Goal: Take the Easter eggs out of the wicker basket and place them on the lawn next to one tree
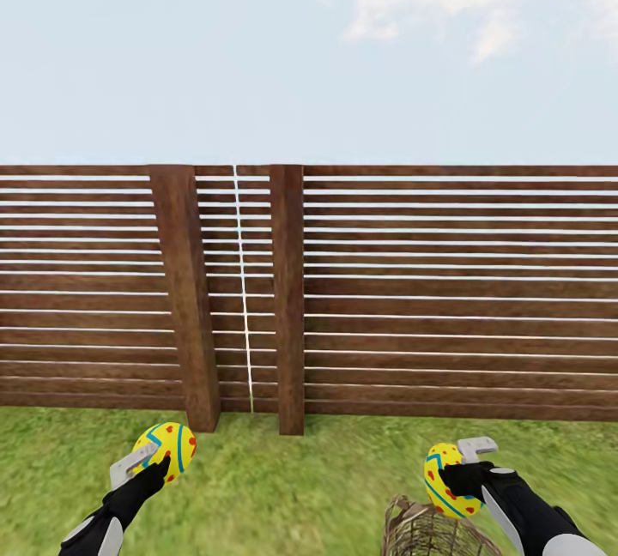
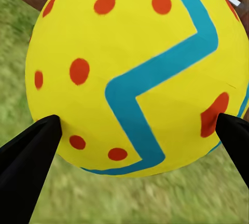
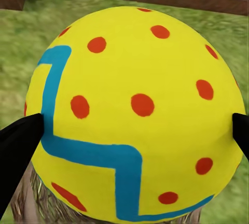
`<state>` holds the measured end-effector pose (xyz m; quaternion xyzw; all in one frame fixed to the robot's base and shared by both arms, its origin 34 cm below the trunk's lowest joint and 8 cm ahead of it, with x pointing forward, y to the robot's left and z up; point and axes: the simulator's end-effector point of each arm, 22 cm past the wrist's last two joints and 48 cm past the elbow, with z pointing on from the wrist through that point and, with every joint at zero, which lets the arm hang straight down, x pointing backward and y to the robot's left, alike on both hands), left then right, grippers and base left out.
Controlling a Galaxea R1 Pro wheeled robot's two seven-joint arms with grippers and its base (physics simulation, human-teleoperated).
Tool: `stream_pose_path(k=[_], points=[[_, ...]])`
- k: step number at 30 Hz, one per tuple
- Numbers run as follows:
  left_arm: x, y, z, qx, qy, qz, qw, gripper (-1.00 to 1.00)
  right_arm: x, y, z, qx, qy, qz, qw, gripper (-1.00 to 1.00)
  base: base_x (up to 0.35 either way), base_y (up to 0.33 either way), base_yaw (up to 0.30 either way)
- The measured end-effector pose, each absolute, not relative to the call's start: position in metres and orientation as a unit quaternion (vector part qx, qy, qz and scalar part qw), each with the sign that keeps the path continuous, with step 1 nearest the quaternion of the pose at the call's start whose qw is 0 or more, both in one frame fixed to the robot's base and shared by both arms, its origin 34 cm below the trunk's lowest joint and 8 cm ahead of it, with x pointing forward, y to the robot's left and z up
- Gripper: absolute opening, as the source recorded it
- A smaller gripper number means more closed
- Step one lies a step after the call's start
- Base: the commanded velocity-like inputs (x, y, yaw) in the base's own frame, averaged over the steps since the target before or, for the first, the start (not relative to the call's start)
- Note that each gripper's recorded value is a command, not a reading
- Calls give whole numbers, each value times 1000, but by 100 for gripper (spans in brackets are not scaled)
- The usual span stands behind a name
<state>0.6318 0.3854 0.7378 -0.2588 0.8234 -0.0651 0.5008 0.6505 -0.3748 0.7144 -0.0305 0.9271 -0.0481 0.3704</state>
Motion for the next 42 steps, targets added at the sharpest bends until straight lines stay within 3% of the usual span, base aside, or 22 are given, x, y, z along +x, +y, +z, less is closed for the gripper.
stream_pose_path(k=[42], points=[[626,381,791,-260,827,-68,493,-100,648,-365,774,-32,928,-42,370,-100,0,0,0]])
